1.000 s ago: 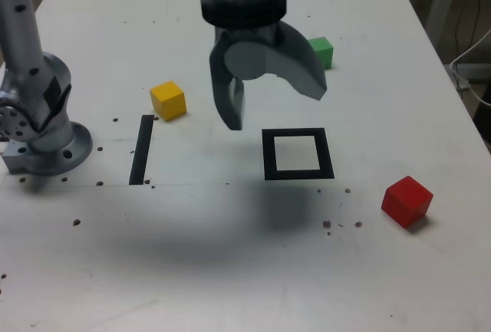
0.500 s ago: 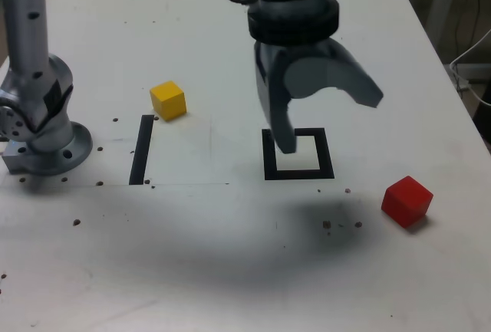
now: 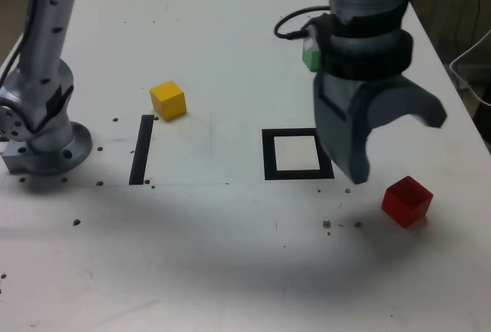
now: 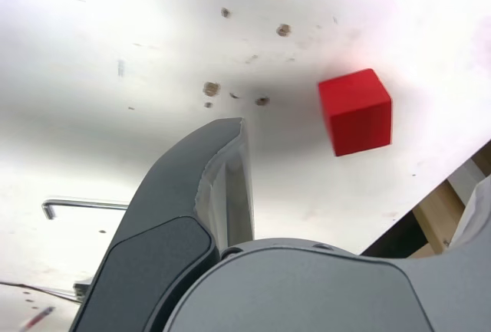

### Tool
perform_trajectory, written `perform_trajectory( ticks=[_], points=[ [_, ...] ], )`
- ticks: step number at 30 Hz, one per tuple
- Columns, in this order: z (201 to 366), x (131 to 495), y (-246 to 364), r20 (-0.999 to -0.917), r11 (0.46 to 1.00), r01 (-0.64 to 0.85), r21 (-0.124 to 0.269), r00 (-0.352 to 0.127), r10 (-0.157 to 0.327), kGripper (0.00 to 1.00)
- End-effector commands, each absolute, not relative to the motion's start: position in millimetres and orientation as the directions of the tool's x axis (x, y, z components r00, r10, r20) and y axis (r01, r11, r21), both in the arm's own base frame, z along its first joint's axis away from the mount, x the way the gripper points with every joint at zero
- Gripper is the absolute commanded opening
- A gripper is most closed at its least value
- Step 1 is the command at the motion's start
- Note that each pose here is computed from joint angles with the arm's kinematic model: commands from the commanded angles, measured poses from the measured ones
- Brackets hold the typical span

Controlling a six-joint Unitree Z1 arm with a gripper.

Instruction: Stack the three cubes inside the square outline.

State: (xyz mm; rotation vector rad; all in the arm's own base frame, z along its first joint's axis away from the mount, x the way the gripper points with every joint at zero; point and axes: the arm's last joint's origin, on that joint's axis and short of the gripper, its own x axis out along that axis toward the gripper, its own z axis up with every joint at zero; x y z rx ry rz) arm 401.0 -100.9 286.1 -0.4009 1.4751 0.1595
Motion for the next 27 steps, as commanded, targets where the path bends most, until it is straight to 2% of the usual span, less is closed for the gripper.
perform_trajectory(
  ticks=[1, 6, 13, 18, 27],
  points=[
    [285.0, 407, -102, -0.9871, 0.924, -0.35, -0.152, 0.1, -0.124, 0.99],
    [284.3, 416, -102, -0.9929, 0.923, -0.372, -0.102, 0.095, -0.071, 0.99],
    [275.1, 435, -105, -0.9976, 0.918, -0.392, -0.059, 0.057, -0.04, 0.99],
    [267.0, 439, -106, -0.9992, 0.907, -0.419, -0.04, 0.02, -0.034, 0.99],
    [262.3, 447, -109, -0.9985, 0.89, -0.456, -0.012, -0.042, -0.034, 0.98]
  ],
)
